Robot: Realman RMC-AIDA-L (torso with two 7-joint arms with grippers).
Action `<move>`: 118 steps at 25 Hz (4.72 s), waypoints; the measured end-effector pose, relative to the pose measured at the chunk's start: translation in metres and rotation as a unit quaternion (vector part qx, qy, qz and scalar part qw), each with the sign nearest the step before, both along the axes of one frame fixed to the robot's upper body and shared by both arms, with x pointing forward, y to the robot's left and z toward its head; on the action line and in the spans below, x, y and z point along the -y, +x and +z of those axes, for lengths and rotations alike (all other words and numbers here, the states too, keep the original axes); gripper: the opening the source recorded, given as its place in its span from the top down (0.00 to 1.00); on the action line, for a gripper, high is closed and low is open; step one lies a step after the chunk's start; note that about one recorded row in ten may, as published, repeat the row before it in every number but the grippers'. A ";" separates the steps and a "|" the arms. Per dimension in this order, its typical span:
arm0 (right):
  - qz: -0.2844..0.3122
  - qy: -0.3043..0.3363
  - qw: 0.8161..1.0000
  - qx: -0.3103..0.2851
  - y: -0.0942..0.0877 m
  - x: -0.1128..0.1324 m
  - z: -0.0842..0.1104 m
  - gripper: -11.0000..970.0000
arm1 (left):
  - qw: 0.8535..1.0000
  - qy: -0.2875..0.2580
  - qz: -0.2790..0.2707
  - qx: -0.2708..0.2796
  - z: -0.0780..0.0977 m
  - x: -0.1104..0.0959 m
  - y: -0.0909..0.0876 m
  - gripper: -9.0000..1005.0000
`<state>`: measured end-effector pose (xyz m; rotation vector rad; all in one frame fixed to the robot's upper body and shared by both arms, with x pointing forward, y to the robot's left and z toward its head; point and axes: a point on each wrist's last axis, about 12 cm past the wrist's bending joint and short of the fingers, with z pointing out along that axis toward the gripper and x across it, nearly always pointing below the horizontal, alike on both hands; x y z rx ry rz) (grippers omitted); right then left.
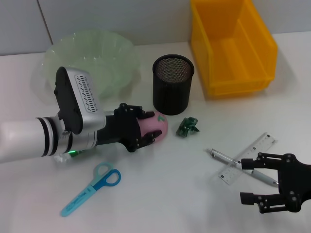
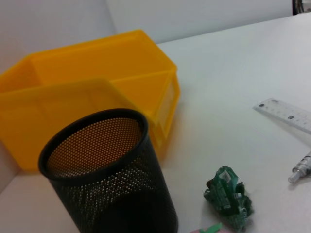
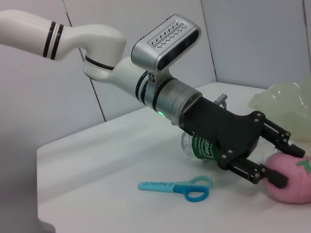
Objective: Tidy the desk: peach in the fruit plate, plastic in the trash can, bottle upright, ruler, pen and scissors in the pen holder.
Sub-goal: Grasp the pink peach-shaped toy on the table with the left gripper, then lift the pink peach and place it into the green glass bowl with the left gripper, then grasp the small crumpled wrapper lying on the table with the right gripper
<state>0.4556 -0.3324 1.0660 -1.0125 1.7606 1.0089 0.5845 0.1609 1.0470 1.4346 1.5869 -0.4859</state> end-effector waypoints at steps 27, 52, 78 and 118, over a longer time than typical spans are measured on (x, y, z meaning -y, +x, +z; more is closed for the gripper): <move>-0.001 0.002 1.000 -0.001 -0.002 0.001 0.000 0.14 | 0.984 -0.120 0.089 0.093 0.052 -0.033 0.009 0.73; -0.025 0.014 1.000 -0.001 0.004 0.001 0.003 0.14 | 0.951 -0.050 0.293 0.080 0.050 -0.040 0.071 0.36; -0.190 -0.133 0.957 -0.174 0.086 -0.001 0.114 0.14 | 0.980 -0.197 -0.005 -0.042 0.008 -0.066 -0.082 0.17; -0.182 -0.285 0.916 -0.215 0.161 -0.145 0.056 0.14 | 0.981 -0.187 0.007 -0.058 -0.009 -0.066 -0.089 0.17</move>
